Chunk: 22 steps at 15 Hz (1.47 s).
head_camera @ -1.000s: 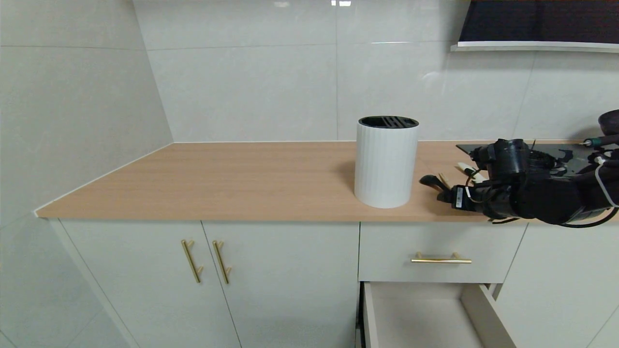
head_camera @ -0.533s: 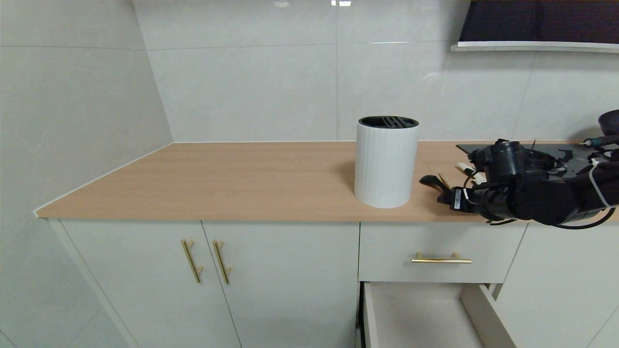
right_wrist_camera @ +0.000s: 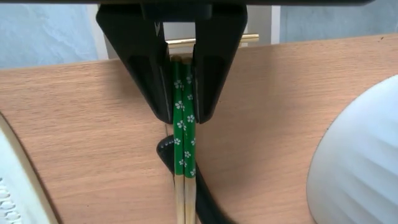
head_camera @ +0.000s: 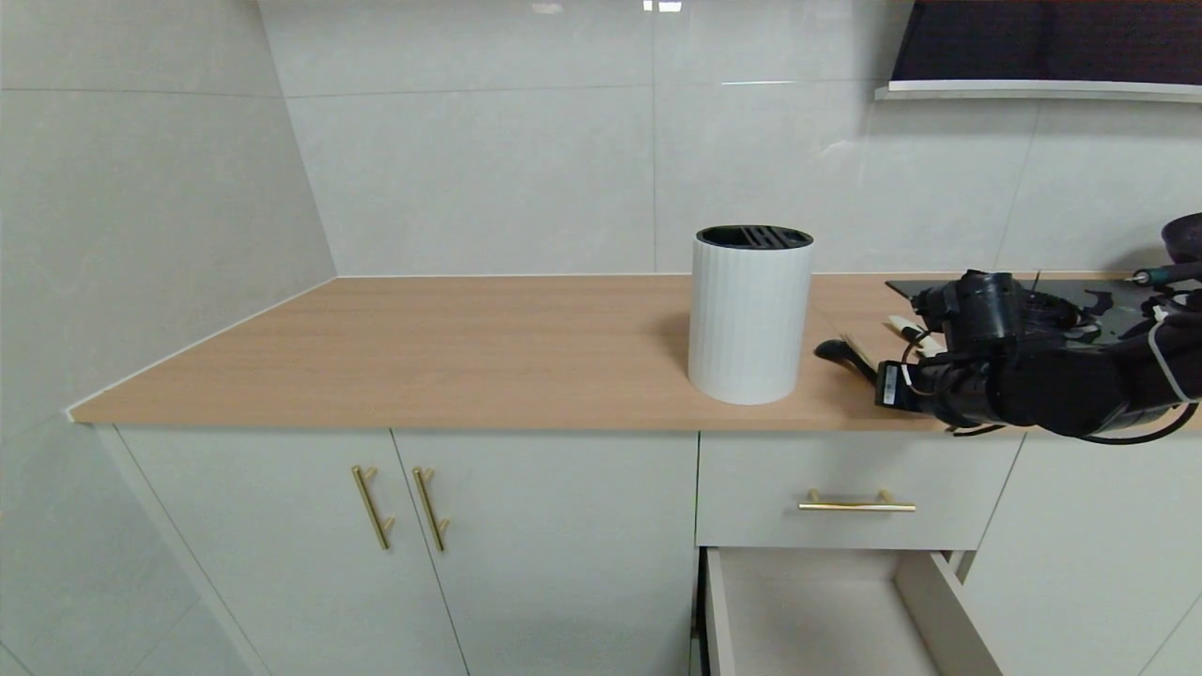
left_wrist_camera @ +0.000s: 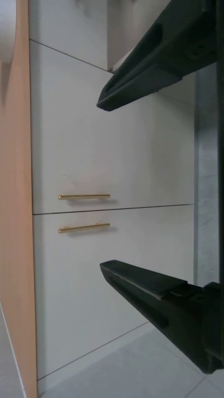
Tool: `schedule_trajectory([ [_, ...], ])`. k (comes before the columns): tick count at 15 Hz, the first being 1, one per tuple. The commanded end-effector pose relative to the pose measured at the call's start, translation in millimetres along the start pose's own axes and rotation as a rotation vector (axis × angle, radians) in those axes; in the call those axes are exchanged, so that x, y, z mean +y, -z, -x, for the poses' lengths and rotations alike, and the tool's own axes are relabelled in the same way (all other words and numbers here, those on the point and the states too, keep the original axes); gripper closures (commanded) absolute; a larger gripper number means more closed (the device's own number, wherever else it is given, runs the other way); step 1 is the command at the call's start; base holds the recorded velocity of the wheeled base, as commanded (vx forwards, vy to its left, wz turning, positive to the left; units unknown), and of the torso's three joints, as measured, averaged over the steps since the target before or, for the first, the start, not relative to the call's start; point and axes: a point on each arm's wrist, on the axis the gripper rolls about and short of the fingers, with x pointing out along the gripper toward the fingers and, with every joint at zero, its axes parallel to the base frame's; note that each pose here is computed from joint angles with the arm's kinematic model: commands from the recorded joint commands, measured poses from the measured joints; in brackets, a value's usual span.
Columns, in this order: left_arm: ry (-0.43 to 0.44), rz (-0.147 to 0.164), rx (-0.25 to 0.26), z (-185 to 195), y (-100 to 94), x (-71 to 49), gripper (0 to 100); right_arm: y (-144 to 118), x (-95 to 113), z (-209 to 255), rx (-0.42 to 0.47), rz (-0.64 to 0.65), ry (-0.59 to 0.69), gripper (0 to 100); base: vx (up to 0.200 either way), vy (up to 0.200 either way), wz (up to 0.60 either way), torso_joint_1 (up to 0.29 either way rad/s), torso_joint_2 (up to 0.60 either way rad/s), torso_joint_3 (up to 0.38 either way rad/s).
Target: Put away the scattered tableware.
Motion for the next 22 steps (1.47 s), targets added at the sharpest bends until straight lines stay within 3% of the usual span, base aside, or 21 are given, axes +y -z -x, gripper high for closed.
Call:
schedule_trajectory([
  [1, 0.000, 0.000, 0.000, 0.0, 0.0, 0.0, 0, -4.7, -1.1, 5.5, -0.017, -0.005, -0.001, 100, 0.000, 0.000, 0.00, 0.000, 0.00, 0.000],
  [5, 0.000, 0.000, 0.000, 0.0, 0.0, 0.0, 0, -22.0, -5.9, 49.1, -0.093, -0.078, -0.029, 100, 0.000, 0.000, 0.00, 0.000, 0.00, 0.000],
  [10, 0.000, 0.000, 0.000, 0.0, 0.0, 0.0, 0, -8.3, -11.9, 133.0, -0.094, -0.053, -0.123, 100, 0.000, 0.000, 0.00, 0.000, 0.00, 0.000],
  [12, 0.000, 0.000, 0.000, 0.0, 0.0, 0.0, 0, 1.6, -18.5, 174.9, 0.041, -0.019, -0.201, 100, 0.000, 0.000, 0.00, 0.000, 0.00, 0.000],
  [15, 0.000, 0.000, 0.000, 0.0, 0.0, 0.0, 0, 9.4, -29.6, 213.8, 0.097, -0.009, -0.305, 100, 0.000, 0.000, 0.00, 0.000, 0.00, 0.000],
  [17, 0.000, 0.000, 0.000, 0.0, 0.0, 0.0, 0, 22.0, -37.1, 230.5, 0.176, 0.066, -0.354, 100, 0.000, 0.000, 0.00, 0.000, 0.00, 0.000],
  [22, 0.000, 0.000, 0.000, 0.0, 0.0, 0.0, 0, 41.1, -34.8, 217.1, 0.300, 0.172, -0.399, 100, 0.000, 0.000, 0.00, 0.000, 0.00, 0.000],
])
